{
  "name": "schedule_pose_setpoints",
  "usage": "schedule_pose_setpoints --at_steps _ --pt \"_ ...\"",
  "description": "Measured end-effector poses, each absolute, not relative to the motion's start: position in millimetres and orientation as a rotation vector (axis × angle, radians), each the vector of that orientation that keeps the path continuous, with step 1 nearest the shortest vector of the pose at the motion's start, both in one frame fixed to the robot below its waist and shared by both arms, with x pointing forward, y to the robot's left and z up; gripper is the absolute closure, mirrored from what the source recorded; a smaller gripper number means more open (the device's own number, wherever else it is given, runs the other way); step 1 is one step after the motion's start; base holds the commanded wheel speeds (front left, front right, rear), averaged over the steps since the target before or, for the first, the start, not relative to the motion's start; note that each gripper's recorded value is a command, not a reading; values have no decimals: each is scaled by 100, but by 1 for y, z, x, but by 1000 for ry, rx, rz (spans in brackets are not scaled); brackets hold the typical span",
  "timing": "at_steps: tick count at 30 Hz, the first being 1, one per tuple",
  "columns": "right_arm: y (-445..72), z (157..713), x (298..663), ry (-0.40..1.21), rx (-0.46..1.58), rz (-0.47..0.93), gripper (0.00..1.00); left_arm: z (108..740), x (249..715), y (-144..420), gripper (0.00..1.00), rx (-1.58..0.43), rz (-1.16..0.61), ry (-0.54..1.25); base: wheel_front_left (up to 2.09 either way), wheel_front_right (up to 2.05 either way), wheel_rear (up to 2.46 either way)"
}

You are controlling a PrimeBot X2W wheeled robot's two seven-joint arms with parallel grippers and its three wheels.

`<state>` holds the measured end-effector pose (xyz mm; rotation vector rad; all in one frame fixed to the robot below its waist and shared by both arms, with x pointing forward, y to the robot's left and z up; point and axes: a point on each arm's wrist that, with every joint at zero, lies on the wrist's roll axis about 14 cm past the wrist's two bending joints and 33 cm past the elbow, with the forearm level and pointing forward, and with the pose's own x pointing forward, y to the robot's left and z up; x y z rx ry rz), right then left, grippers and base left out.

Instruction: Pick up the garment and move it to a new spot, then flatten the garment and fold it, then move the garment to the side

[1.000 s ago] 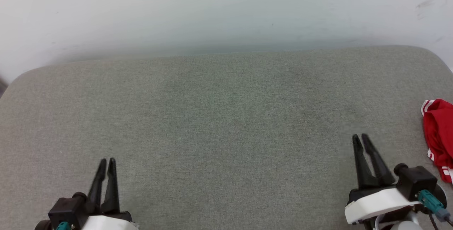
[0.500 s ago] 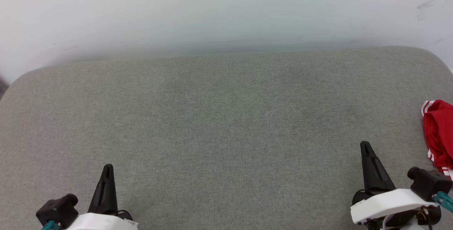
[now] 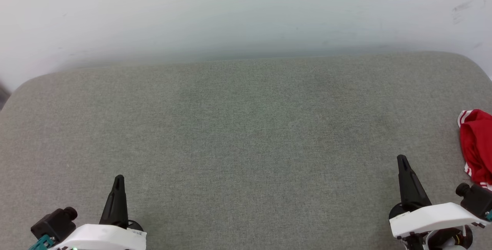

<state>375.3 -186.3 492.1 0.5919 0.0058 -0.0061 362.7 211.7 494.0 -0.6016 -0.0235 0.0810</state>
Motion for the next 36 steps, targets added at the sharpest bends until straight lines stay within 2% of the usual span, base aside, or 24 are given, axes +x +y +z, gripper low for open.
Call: schedule_pose_setpoints --at_steps 36 --pt "-196 490 380 32 1051 -50 100 491 374 209 100 -1059 84 10 0 0 0"
